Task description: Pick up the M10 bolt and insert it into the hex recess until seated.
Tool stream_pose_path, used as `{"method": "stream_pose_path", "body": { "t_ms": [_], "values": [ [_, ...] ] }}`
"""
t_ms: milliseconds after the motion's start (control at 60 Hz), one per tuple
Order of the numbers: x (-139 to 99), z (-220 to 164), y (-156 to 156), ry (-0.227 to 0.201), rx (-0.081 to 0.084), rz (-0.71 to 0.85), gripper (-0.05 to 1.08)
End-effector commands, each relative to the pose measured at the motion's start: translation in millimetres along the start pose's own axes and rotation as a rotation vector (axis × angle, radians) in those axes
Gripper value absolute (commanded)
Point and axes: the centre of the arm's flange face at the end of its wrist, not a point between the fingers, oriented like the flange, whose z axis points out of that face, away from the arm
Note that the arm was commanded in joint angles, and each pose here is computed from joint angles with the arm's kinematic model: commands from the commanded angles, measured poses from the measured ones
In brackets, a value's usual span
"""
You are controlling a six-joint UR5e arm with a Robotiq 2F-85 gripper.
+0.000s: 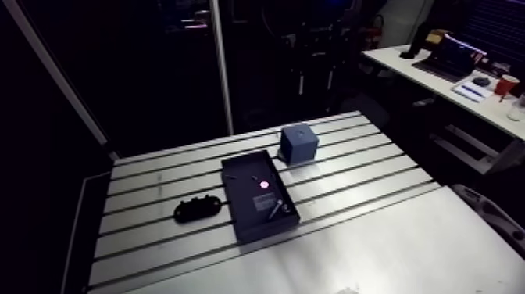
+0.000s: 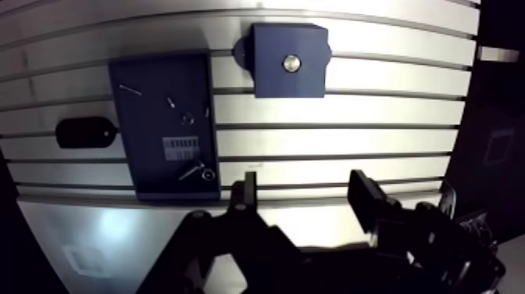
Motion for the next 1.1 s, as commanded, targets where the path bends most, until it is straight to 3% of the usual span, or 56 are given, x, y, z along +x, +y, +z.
{"method": "stream_pose_path", "body": {
  "t_ms": [17, 233, 333, 550, 600, 900, 983, 1100],
  "values": [
    [-30.4, -85.4, -74.5, -0.015, 0.0, 0.009, 0.0],
    [-37.5, -91.5, -123.9, 0.004, -0.006, -0.014, 0.0],
    [-42.5, -100.4, -143.9, 0.022, -0.025, -0.01, 0.0],
    [-68.6, -125.8, -161.5, 0.075, -0.03, -0.038, 0.0],
    [-77.0, -132.7, -170.4, 0.09, -0.025, -0.059, 0.0],
    [-84.8, -142.0, -169.8, 0.107, -0.03, -0.068, 0.0],
    [-83.7, -137.2, -169.2, 0.101, -0.039, -0.068, 0.0],
    [-85.1, -124.4, -170.8, 0.078, -0.032, -0.07, 0.0]
  ]
}}
